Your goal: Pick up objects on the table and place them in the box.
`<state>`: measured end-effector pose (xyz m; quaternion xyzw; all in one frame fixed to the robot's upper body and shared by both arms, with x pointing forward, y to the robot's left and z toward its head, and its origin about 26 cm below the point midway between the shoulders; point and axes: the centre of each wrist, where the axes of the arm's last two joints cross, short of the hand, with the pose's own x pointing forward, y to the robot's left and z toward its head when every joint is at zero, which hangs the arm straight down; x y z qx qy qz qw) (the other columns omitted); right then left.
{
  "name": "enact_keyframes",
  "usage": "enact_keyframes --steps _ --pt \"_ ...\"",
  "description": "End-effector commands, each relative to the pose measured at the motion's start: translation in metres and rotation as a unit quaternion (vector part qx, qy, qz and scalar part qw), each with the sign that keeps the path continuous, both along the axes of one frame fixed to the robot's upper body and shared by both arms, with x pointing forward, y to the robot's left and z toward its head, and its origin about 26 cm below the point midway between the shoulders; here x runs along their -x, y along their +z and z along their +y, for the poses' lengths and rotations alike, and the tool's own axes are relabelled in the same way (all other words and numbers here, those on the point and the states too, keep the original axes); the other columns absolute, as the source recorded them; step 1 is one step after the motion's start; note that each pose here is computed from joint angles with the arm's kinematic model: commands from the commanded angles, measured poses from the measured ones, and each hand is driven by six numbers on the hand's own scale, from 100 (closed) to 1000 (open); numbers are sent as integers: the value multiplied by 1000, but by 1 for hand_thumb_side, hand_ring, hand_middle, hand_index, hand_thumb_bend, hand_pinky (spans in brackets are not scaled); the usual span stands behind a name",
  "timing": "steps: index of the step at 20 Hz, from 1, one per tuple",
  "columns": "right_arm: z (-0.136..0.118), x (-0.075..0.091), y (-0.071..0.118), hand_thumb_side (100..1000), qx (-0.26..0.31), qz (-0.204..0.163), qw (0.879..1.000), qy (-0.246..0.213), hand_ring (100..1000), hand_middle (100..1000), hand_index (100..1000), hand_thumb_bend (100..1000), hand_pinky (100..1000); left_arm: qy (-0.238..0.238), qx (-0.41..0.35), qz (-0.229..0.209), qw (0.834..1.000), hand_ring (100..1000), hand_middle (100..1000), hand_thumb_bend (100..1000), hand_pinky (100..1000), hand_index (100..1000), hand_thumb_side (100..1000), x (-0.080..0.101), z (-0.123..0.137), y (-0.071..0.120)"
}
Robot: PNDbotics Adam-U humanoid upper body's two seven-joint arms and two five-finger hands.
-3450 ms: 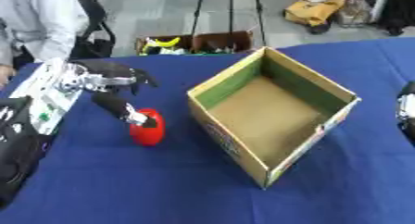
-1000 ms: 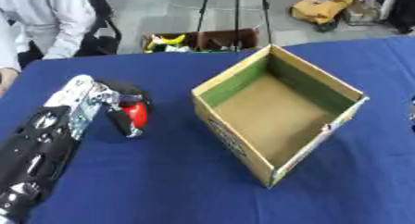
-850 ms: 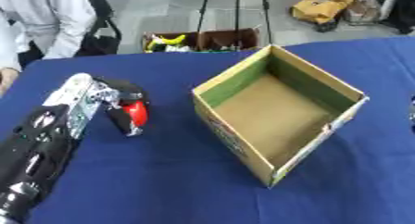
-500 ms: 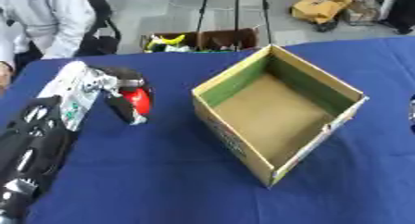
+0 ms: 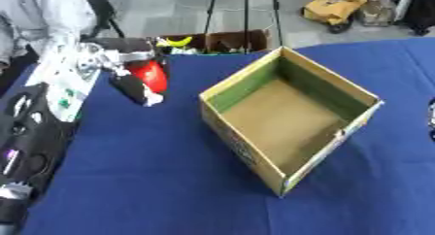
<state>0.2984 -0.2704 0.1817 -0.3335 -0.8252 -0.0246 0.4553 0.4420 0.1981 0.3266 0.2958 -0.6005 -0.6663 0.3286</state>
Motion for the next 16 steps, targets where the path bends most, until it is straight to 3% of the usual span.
enact_keyframes --steps 1,7,16 --pt "1 3 7 395 0 -15 1000 2 452 418 649 153 646 -43 60 -69 995 525 639 100 123 646 218 19 -19 26" --pt "2 2 8 393 -3 -18 1000 3 452 419 649 152 646 -84 130 -113 981 513 622 100 116 640 223 31 -65 20" --pt "5 1 11 391 -9 -27 1000 10 453 420 649 151 645 -99 79 -169 977 530 634 100 124 613 155 33 -131 -7"
